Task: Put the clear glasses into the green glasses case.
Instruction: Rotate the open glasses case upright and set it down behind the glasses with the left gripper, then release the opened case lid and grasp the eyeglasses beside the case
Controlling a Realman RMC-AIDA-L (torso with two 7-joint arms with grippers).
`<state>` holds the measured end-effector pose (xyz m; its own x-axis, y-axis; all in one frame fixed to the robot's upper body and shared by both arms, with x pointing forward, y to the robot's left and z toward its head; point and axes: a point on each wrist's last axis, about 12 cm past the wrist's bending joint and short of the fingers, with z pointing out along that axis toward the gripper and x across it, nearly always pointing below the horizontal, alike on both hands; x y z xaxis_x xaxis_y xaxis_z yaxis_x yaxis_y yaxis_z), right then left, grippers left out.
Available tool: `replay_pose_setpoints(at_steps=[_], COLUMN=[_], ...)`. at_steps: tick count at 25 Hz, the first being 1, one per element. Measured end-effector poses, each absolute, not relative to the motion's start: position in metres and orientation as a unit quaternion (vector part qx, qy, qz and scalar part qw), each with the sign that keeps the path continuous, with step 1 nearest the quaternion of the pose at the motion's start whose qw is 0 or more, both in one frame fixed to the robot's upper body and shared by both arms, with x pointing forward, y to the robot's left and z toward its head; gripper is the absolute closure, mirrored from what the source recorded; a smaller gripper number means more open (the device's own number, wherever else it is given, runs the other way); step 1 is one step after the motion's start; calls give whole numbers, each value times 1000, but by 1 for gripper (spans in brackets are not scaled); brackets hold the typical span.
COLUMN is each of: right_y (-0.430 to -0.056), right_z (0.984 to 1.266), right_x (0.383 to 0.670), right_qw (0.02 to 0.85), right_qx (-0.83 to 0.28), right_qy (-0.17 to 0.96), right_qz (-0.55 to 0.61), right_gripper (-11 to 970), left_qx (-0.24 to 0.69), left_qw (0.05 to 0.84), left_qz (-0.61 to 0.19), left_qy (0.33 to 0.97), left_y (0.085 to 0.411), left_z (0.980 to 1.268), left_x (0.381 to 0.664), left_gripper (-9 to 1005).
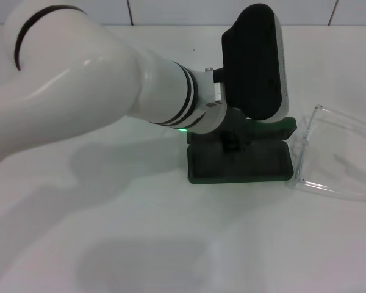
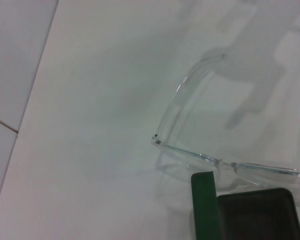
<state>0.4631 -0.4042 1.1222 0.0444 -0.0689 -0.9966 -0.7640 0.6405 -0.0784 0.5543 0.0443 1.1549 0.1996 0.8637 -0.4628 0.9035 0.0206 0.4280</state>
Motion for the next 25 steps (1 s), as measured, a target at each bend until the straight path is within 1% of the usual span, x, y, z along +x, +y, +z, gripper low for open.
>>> replay_pose_setpoints(at_steps=[6, 8, 14, 16, 19, 21, 25], right_y=[-404, -405, -408, -408, -409, -408, -401], right_z=[1122, 1120, 1119, 1123, 1136, 1147, 1174], right_x=[463, 463, 473, 480, 493, 503, 528], right_qw=[644, 637, 576, 549, 518, 495, 447], right_qx=[-327, -327, -351, -368, -396, -417, -471], right_qy=[638, 645, 689, 702, 712, 718, 722], right_qz=[269, 268, 265, 265, 261, 255, 241], right_gripper=[253, 254, 258, 259, 261, 263, 265], left_qx=[697, 692, 661, 643, 611, 585, 540], left_qw=[341, 351, 398, 411, 433, 450, 482], left_qz=[-28, -31, -60, -79, -128, -174, -247], left_qy=[630, 629, 633, 641, 650, 651, 644], left_y=[44, 44, 52, 62, 84, 105, 147], left_z=[1159, 1165, 1200, 1214, 1237, 1249, 1255], left_x=[554, 554, 553, 551, 545, 540, 534], left_gripper=[643, 643, 642, 644, 647, 649, 653])
